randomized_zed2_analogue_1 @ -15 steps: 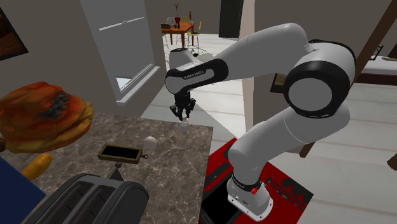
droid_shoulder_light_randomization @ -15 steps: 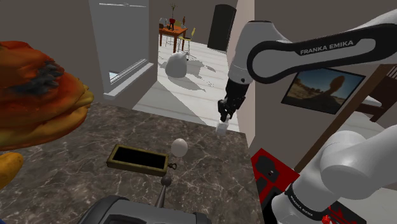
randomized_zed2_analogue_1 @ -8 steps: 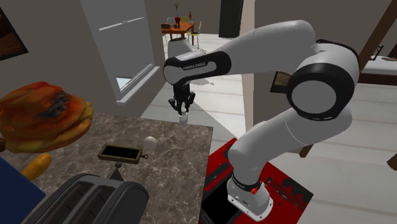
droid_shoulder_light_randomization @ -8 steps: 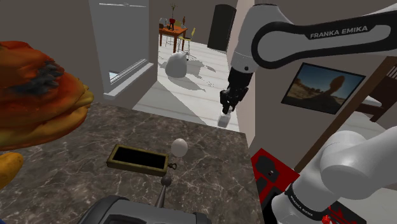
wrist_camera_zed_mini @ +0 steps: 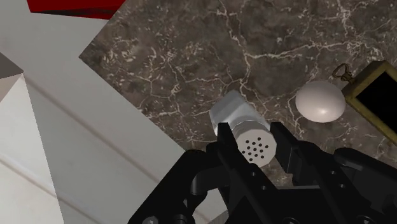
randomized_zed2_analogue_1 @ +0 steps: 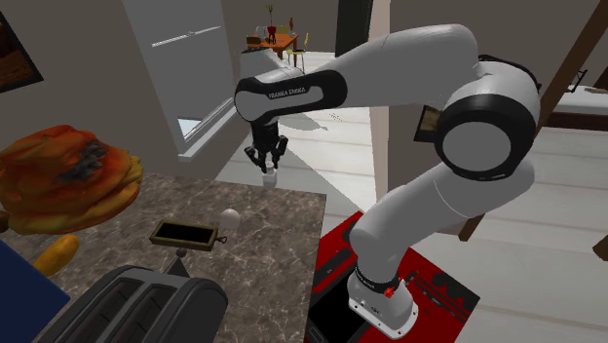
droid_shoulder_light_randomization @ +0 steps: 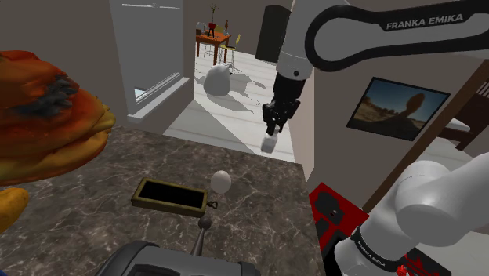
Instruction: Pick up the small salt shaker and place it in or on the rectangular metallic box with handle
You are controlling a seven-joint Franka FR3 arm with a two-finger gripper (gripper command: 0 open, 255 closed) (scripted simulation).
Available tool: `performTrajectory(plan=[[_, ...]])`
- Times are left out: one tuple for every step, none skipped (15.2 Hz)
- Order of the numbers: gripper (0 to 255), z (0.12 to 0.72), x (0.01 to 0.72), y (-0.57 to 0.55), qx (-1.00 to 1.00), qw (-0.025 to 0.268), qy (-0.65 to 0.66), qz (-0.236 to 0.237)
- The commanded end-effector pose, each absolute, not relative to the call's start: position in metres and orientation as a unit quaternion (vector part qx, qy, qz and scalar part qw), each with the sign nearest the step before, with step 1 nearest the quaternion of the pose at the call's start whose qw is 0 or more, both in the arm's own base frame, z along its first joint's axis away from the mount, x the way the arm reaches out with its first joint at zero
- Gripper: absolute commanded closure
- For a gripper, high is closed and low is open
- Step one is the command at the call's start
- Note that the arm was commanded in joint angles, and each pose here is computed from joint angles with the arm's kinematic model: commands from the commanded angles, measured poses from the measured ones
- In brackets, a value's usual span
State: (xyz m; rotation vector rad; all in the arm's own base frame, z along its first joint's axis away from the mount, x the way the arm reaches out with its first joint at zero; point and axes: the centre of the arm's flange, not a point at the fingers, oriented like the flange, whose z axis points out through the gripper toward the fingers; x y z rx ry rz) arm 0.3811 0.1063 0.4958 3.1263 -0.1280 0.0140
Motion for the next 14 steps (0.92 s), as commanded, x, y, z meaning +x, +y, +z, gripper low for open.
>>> performTrajectory(plan=[[255, 0.499, 0.386, 0.132, 0.999, 0.006, -0.041, 0.004], [255, 0.501, 0.389, 0.145, 0.999, 0.006, -0.041, 0.004], [255, 0.503, 0.392, 0.157, 0.999, 0.006, -0.041, 0.004], [255, 0.504, 0.395, 0.17, 0.999, 0.006, -0.041, 0.004], [255, 0.506, 0.398, 0.183, 0.999, 0.006, -0.041, 0.004], [255, 0.508, 0.401, 0.196, 0.999, 0.006, -0.041, 0.004], [255, 0.51, 0.404, 0.208, 0.999, 0.006, -0.041, 0.004], [255, 0.511, 0.407, 0.221, 0.999, 0.006, -0.041, 0.004], [255, 0.513, 0.41, 0.234, 0.999, 0.006, -0.041, 0.004], [255, 0.515, 0.413, 0.247, 0.999, 0.006, -0.041, 0.004], [255, 0.517, 0.416, 0.259, 0.999, 0.006, -0.041, 0.004], [255, 0.518, 0.419, 0.272, 0.999, 0.006, -0.041, 0.004], [255, 0.52, 0.422, 0.285, 0.999, 0.006, -0.041, 0.004], [255, 0.522, 0.425, 0.298, 0.999, 0.006, -0.041, 0.004]])
